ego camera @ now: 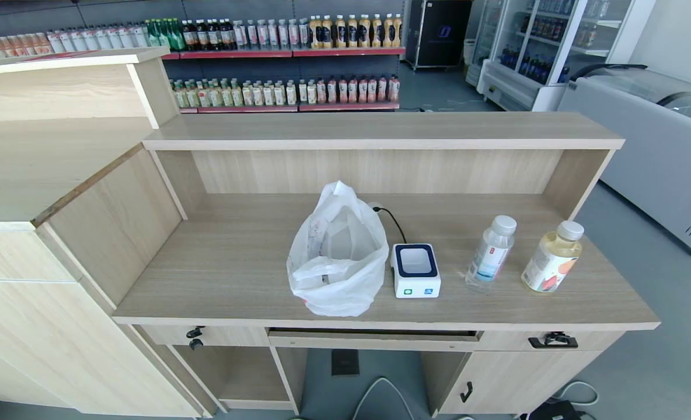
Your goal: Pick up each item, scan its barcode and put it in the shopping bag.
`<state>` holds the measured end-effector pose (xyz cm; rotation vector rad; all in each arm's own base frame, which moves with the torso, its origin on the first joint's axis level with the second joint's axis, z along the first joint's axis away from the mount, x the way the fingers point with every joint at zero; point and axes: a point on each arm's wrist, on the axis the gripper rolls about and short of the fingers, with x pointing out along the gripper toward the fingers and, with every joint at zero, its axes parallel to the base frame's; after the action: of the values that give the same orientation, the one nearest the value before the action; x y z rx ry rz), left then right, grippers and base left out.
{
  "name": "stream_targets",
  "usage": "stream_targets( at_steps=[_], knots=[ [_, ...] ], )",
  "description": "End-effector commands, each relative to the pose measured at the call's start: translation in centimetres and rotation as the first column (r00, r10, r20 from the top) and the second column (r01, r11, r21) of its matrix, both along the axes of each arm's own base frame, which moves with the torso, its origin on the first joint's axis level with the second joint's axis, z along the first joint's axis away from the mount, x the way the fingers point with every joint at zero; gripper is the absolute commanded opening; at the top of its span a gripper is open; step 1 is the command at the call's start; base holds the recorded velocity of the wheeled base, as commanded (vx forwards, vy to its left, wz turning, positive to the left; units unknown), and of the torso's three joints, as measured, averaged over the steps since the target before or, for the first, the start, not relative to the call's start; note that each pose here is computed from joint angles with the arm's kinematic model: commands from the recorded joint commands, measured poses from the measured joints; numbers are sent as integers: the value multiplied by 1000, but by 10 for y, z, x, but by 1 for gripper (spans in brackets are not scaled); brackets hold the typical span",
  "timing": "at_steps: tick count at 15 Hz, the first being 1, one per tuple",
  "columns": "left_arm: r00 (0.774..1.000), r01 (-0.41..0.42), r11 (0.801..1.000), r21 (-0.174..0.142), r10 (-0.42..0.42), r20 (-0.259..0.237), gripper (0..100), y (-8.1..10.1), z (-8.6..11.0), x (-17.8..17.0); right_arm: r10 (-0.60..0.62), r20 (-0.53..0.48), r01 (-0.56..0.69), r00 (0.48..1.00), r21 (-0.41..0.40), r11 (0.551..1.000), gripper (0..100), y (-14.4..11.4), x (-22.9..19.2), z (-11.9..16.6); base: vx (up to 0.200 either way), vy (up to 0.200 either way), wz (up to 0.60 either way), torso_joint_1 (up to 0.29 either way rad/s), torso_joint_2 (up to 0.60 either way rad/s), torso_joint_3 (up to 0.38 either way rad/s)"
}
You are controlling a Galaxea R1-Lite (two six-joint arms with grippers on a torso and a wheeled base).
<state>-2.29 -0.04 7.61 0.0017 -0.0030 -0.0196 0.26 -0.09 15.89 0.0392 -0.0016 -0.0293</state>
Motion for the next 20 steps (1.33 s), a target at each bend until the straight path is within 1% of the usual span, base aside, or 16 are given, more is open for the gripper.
stream_targets(
  at_steps=[1,2,4,5,6,8,9,11,12,13,14,16,20],
  knots=[
    [1000,0,1000,0,0,0,100,0,0,0,8,-108,-9,994,-7,1000,0,2,85,41,0,0,0,0,0,0],
    [1000,0,1000,0,0,0,100,0,0,0,6,-125,-8,992,-14,1000,100,2,99,41,0,0,0,0,0,0],
    [1000,0,1000,0,0,-1,100,0,0,0,3,-207,-6,978,-16,1000,100,2,134,31,0,0,0,0,0,0],
    [1000,0,1000,0,0,-1,100,0,0,0,-2,-205,0,979,-6,1000,100,2,154,27,0,0,0,0,0,0],
    [1000,0,1000,0,0,-1,100,0,0,0,-18,-219,17,976,-8,1000,100,-1,175,16,0,0,0,0,0,0],
    [1000,0,1000,0,0,0,100,0,0,0,-1,-246,-1,969,-8,1000,100,-4,211,-5,0,0,0,0,0,0],
    [1000,0,1000,0,0,0,100,0,0,0,3,-259,-4,966,-6,1000,100,-5,218,-11,0,0,0,0,0,0],
    [1000,0,1000,0,0,0,100,0,0,0,6,-367,-8,930,-5,1000,100,-7,243,-42,0,0,0,0,0,0],
    [1000,0,1000,0,0,-1,100,0,0,0,7,-384,-10,923,-5,1000,100,-7,254,-51,0,0,0,0,0,0],
    [1000,0,1000,0,0,-1,100,0,0,0,7,-384,-11,923,-6,1000,100,-7,259,-54,0,0,0,0,0,0],
    [1000,0,1000,0,0,0,100,0,0,0,30,-374,-42,927,-23,999,100,-8,271,-64,0,0,0,0,0,0],
    [1000,0,1000,0,0,0,100,0,0,0,62,-351,-100,934,-90,991,100,-10,284,-76,0,0,0,0,0,0],
    [1000,0,1000,0,0,0,100,0,0,0,89,-317,-137,944,-133,982,100,-8,307,-95,0,0,0,0,0,0]
  ],
)
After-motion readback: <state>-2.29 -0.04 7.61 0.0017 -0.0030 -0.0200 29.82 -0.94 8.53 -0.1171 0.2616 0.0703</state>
